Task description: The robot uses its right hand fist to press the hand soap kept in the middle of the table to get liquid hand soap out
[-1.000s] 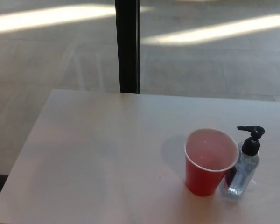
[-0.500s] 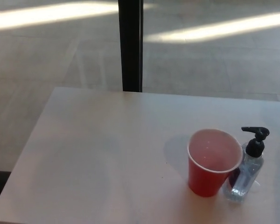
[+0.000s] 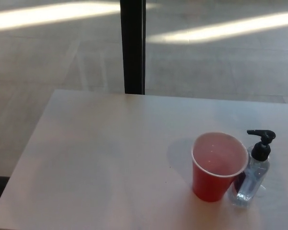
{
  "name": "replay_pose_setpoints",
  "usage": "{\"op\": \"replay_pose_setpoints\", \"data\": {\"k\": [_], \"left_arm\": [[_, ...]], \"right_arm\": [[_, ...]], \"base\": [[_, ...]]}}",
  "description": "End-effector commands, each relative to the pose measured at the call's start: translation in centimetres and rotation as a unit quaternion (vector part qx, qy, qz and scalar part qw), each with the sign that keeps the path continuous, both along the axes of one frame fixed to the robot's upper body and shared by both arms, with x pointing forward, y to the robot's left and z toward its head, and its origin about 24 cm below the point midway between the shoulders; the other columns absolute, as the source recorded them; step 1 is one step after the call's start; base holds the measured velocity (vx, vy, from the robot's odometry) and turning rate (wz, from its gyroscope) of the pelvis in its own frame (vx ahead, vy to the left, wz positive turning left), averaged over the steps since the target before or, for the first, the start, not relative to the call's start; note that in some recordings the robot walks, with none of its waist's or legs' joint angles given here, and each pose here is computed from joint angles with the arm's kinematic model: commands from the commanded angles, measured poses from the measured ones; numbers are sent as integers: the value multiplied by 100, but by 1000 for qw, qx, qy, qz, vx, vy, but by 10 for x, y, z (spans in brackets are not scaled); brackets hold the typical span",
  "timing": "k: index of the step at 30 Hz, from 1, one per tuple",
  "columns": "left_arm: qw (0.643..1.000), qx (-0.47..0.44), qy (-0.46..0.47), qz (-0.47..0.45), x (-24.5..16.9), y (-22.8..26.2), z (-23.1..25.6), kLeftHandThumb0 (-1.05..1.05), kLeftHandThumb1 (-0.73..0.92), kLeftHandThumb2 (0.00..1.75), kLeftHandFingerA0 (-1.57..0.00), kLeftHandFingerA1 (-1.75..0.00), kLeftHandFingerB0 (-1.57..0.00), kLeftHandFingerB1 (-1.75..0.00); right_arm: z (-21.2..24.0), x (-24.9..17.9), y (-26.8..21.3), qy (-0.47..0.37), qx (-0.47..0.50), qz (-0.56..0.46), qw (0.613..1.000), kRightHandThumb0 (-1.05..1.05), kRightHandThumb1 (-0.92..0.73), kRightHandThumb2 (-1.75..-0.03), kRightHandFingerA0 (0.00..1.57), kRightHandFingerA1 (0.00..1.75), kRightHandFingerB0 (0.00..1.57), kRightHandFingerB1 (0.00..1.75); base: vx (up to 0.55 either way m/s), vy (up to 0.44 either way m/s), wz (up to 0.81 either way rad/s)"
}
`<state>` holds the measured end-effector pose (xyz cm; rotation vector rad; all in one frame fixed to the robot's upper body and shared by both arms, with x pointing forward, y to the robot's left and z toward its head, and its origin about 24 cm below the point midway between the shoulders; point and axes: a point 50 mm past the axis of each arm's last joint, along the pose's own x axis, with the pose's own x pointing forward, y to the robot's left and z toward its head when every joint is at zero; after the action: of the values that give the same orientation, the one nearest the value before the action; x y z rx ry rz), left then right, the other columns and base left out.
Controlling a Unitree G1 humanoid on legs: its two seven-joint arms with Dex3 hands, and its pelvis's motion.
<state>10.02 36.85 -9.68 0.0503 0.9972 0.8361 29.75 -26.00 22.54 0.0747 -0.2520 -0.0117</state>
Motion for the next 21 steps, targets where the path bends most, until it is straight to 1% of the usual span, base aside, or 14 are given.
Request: {"op": "replay_pose_setpoints", "data": {"k": [1,3,5,6,7,8,9,10,12,13,15,16,17,21], "left_arm": [[1000,3,-1,24,-1,6,3,-47,89,124,-53,-116,-36,-106],[1000,4,2,16,0,6,4,-45,89,125,-53,-111,-32,-95],[1000,6,6,11,0,6,4,-45,89,125,-53,-111,-33,-96],[1000,6,3,12,0,6,4,-48,88,125,-54,-117,-39,-110],[1000,7,4,13,-1,6,4,-48,89,124,-54,-119,-41,-113],[1000,6,2,15,0,6,4,-48,88,124,-54,-119,-42,-116],[1000,6,3,15,0,6,4,-48,86,126,-53,-113,-35,-102],[1000,6,5,15,0,6,4,-46,88,124,-53,-111,-36,-99],[1000,8,9,14,0,7,4,-46,88,124,-53,-111,-36,-99],[1000,4,7,16,0,7,4,-46,88,126,-50,-104,-30,-89],[1000,9,14,16,0,6,3,-48,86,124,-53,-108,-37,-96],[1000,9,14,15,0,7,3,-47,87,126,-53,-107,-35,-92],[1000,8,14,11,0,7,4,-48,86,127,-54,-107,-42,-102],[1000,7,9,11,0,7,4,-47,88,126,-52,-105,-35,-93]], "right_arm": [[-33,3,31,117,-8,105,988,-22,-53,-122,96,175,74,152],[-39,3,34,126,-19,112,986,-19,-54,-123,93,175,72,153],[-44,5,35,137,-27,113,984,-20,-54,-125,94,175,72,153],[-46,7,36,142,-23,115,983,-20,-57,-123,95,175,73,152],[-47,8,37,146,-22,116,982,-20,-56,-124,96,175,73,153],[-48,9,38,147,-24,122,981,-20,-57,-123,97,175,67,159],[-48,9,38,147,-24,123,981,-21,-59,-121,98,175,67,160],[-49,10,39,148,-23,125,981,-20,-60,-121,99,175,74,153],[-51,10,39,150,-18,126,981,-20,-60,-121,99,175,74,153],[-51,11,40,150,-14,130,980,-19,-59,-121,99,175,68,159],[-53,12,41,151,-16,130,980,-20,-57,-123,97,175,68,161],[-53,11,41,153,-19,128,980,-20,-56,-124,97,175,67,162],[-54,11,42,155,-21,127,979,-19,-58,-122,94,175,71,157],[-58,7,42,158,-17,133,978,-19,-57,-123,92,175,69,158]], "base": [[0,0,0],[0,0,0],[0,0,0],[0,0,0],[0,0,0],[0,0,0],[0,0,0],[0,0,0],[0,0,0],[0,0,0],[0,0,0],[0,0,0],[0,0,0],[0,0,0]]}}
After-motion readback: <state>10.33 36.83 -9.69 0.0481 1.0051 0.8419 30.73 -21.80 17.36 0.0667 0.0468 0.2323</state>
